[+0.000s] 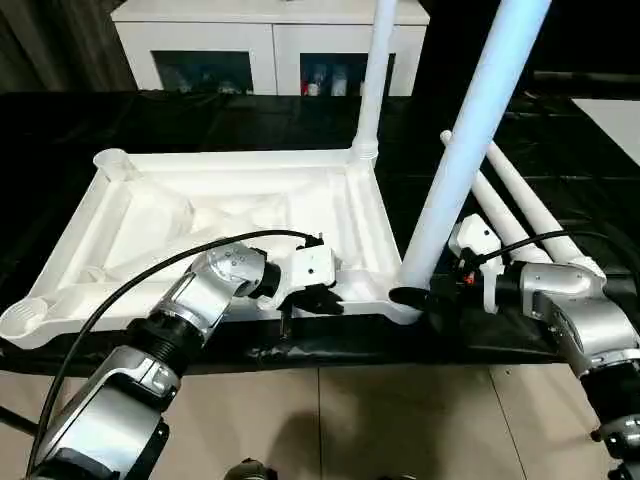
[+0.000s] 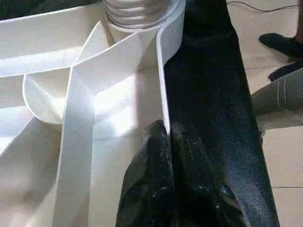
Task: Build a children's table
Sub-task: Rotate leg to tighten
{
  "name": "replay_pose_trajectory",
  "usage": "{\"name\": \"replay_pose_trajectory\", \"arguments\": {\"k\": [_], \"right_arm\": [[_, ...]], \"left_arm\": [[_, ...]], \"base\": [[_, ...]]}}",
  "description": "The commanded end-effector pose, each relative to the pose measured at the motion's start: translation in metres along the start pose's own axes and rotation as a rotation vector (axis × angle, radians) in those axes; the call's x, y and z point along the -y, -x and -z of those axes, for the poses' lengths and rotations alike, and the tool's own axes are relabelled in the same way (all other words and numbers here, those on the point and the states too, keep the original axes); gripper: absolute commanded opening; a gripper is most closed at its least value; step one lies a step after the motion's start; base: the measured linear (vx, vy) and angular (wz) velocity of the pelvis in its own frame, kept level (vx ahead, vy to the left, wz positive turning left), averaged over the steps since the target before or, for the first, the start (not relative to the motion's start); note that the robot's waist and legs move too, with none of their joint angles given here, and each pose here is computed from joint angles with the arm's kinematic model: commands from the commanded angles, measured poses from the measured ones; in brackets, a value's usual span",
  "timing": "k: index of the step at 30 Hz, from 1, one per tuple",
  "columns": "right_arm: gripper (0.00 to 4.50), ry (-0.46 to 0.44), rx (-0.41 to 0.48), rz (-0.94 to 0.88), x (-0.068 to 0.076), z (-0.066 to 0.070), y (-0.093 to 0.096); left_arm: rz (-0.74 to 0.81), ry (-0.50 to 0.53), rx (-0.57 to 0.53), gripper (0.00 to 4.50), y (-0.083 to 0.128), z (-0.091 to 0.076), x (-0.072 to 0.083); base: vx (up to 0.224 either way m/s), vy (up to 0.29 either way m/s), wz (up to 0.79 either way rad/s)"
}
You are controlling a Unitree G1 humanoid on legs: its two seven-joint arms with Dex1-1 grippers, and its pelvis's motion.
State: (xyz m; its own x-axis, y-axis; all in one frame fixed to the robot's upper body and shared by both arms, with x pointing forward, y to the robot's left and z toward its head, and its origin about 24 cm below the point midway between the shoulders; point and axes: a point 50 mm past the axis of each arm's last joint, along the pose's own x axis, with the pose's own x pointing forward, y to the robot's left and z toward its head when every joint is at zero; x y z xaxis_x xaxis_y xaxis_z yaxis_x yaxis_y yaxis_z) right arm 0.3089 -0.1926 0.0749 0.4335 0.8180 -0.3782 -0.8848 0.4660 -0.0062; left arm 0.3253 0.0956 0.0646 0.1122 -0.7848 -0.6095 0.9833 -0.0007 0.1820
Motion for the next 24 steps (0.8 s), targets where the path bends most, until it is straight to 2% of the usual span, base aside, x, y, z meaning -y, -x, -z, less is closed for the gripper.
{"name": "replay_pose_trajectory", "arguments": {"k": [1,6,8,18,21,24], "right_arm": [[3.75,0.025,-0.005,0.000,0.003,-0.003,0.002],[3.39,0.038,-0.023,-0.008,0.004,-0.002,0.002],[3.09,0.042,-0.032,-0.013,0.003,0.000,0.001],[2.42,0.033,-0.024,-0.031,0.002,0.003,-0.004],[2.35,0.013,-0.011,-0.025,0.001,0.006,-0.005],[2.22,-0.069,0.014,0.100,0.008,0.013,-0.009]], "left_arm": [[0.013,-0.063,-0.008,0.00,0.001,-0.008,-0.003],[0.017,-0.063,-0.011,0.00,0.000,-0.007,-0.002],[0.019,-0.063,-0.013,0.00,-0.001,-0.007,-0.001],[0.022,-0.061,-0.018,0.00,0.000,-0.005,0.000],[0.023,-0.055,-0.020,0.00,0.000,-0.005,0.001],[-0.035,0.002,-0.019,0.00,0.000,-0.002,-0.004]], "base": [[0.000,0.000,0.00],[0.000,0.000,0.00],[0.000,0.000,0.00],[0.000,0.000,0.00],[0.000,0.000,0.00],[0.000,0.000,0.00]]}}
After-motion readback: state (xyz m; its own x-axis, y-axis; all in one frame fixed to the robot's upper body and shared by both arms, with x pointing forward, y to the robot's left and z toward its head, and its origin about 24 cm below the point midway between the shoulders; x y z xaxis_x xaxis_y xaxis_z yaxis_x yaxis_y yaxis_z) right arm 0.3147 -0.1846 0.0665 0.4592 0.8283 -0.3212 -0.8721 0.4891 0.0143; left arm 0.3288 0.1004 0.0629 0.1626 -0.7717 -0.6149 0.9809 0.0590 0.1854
